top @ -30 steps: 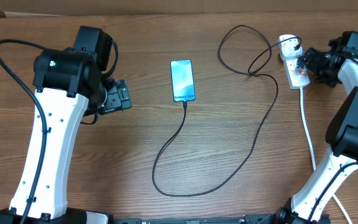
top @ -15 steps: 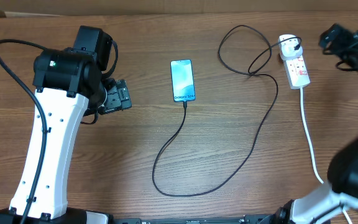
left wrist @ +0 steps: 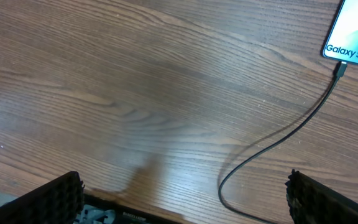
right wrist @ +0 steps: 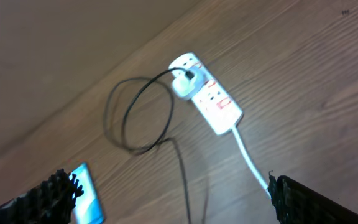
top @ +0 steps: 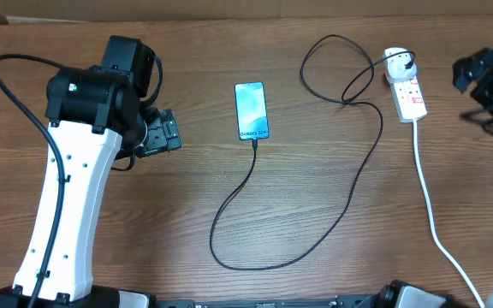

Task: Plug charger to phone and switch on socket

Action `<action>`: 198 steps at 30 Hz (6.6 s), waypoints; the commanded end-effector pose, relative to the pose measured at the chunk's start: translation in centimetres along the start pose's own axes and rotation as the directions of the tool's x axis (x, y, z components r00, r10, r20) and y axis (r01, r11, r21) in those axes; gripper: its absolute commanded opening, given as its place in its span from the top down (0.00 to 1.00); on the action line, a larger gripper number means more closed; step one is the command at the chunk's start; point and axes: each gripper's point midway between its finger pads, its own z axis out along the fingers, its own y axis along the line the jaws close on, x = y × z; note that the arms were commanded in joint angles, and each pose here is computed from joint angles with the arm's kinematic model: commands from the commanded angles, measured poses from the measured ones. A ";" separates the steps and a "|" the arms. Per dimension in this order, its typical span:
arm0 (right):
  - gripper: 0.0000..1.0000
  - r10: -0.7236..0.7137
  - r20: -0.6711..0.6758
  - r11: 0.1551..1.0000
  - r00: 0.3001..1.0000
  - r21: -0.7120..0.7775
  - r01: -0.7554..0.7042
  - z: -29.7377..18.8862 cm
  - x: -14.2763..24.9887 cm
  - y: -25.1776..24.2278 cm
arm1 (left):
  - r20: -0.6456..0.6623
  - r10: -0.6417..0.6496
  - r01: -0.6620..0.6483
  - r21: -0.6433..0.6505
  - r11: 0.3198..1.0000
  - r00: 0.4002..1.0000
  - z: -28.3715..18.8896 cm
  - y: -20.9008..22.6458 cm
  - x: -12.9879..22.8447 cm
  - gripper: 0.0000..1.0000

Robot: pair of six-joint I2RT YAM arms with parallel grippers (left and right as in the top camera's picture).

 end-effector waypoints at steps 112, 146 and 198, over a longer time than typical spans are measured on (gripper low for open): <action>0.00 -0.251 0.204 0.930 0.946 -0.220 0.294 -17.1 13.7 3.8 | -0.002 -0.021 0.021 -0.016 1.000 1.000 0.3 0.2 -0.1 0.00; 0.00 -0.264 0.477 0.830 0.839 -0.331 0.449 -8.9 17.4 3.4 | -0.002 -0.021 0.021 -0.016 1.000 1.000 0.3 0.2 -0.1 0.00; 0.00 -0.176 0.702 0.774 0.690 -0.334 0.537 -5.4 18.6 2.8 | -0.002 -0.021 0.021 -0.016 1.000 1.000 0.3 0.2 -0.1 0.00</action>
